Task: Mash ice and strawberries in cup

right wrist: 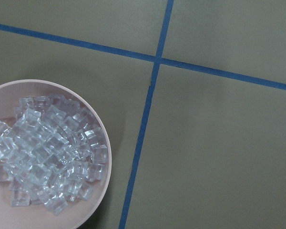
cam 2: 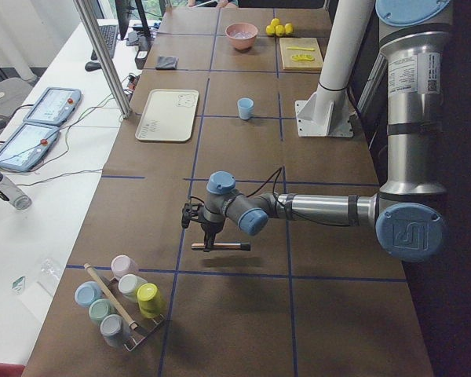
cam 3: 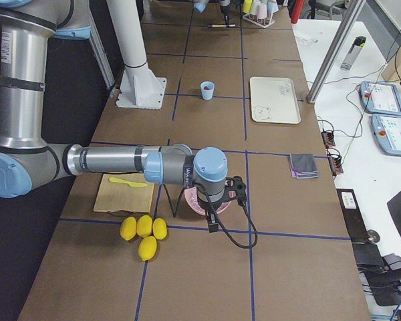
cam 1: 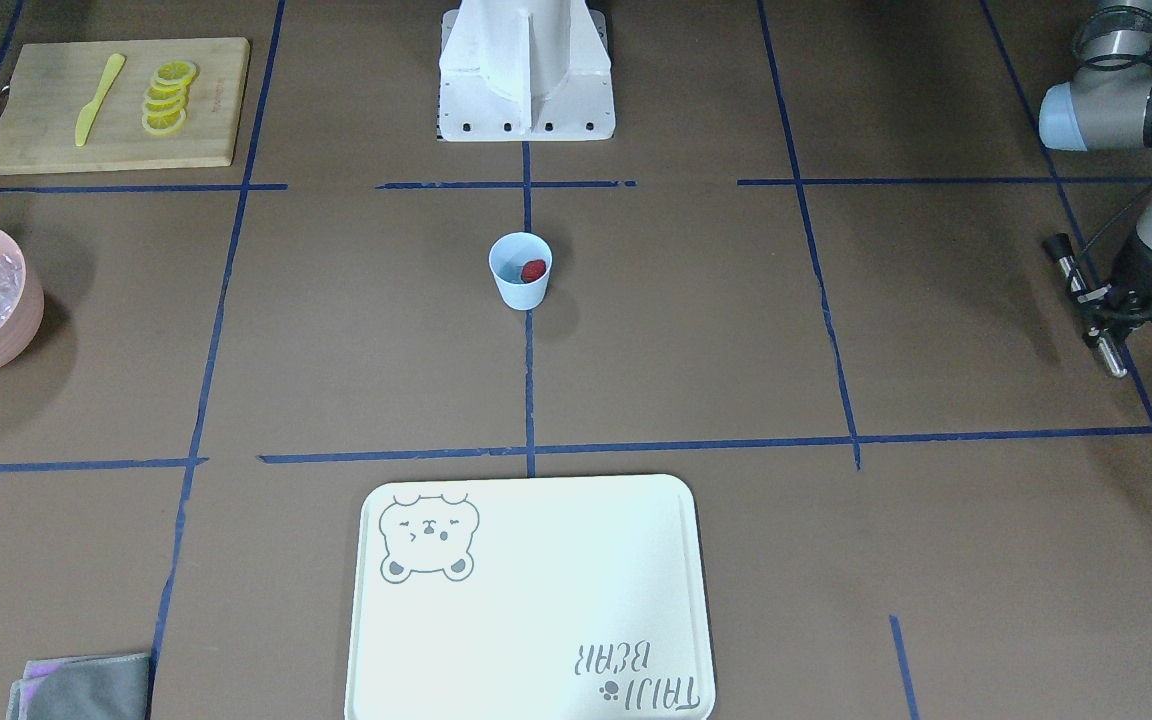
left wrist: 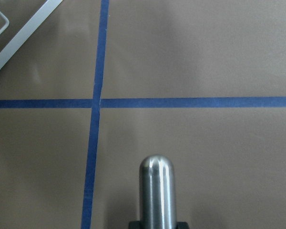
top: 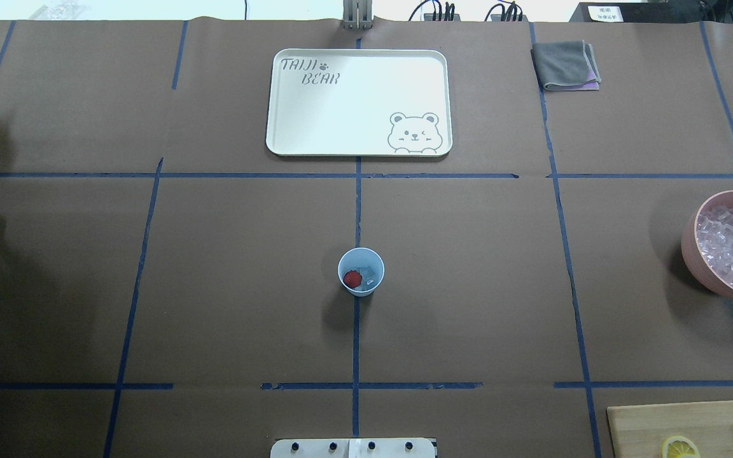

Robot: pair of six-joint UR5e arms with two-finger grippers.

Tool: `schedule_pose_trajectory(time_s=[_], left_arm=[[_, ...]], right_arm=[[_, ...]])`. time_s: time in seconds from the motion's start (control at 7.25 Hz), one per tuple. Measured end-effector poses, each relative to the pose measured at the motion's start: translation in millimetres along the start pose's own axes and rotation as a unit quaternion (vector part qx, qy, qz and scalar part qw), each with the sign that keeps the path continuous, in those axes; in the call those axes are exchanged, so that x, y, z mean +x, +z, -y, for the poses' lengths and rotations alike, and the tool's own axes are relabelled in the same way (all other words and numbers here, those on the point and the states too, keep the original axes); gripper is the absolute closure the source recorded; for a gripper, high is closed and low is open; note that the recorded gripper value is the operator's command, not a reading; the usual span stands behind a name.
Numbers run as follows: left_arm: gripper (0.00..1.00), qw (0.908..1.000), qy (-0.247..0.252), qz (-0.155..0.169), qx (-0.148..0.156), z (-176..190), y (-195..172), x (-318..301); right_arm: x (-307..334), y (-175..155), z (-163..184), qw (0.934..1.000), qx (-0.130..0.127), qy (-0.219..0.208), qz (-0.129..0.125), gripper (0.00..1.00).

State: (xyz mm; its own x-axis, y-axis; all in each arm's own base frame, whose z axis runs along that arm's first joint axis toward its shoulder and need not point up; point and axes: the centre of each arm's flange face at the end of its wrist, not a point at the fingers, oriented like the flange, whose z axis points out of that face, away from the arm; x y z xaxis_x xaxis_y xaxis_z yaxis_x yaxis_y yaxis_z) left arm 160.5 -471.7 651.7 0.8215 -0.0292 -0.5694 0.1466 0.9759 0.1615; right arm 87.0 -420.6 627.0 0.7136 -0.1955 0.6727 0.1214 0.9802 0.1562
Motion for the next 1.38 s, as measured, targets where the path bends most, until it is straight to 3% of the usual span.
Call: schedule_pose_trajectory(time_s=[0.14,0.55,0.83,1.1,1.38], left_arm=[[0.00,1.0000,0.007,-0.002,-0.002,-1,2,5],[0.00,0.9996,0.025,-0.013,0.003,-3,3,14],[0.00,0.9973,0.053,-0.048,-0.020,-6,-3,20],[0.00,0.9924,0.088,-0.077,-0.037,11,-30,-21],[0.00,0.9892,0.119,-0.068,-0.051,37,-72,-81]], right_arm=[[0,0,0,1.0000,0.000,0.000,0.000,0.01],[0,0,0,1.0000,0.000,0.000,0.000,0.01],[-1,-1,0,1.0000,0.001,0.000,0.000,0.01],[-2,-2,0,1.0000,0.002,0.000,0.000,0.01],[-2,-3,2,1.0000,0.003,-0.001,0.000,0.01]])
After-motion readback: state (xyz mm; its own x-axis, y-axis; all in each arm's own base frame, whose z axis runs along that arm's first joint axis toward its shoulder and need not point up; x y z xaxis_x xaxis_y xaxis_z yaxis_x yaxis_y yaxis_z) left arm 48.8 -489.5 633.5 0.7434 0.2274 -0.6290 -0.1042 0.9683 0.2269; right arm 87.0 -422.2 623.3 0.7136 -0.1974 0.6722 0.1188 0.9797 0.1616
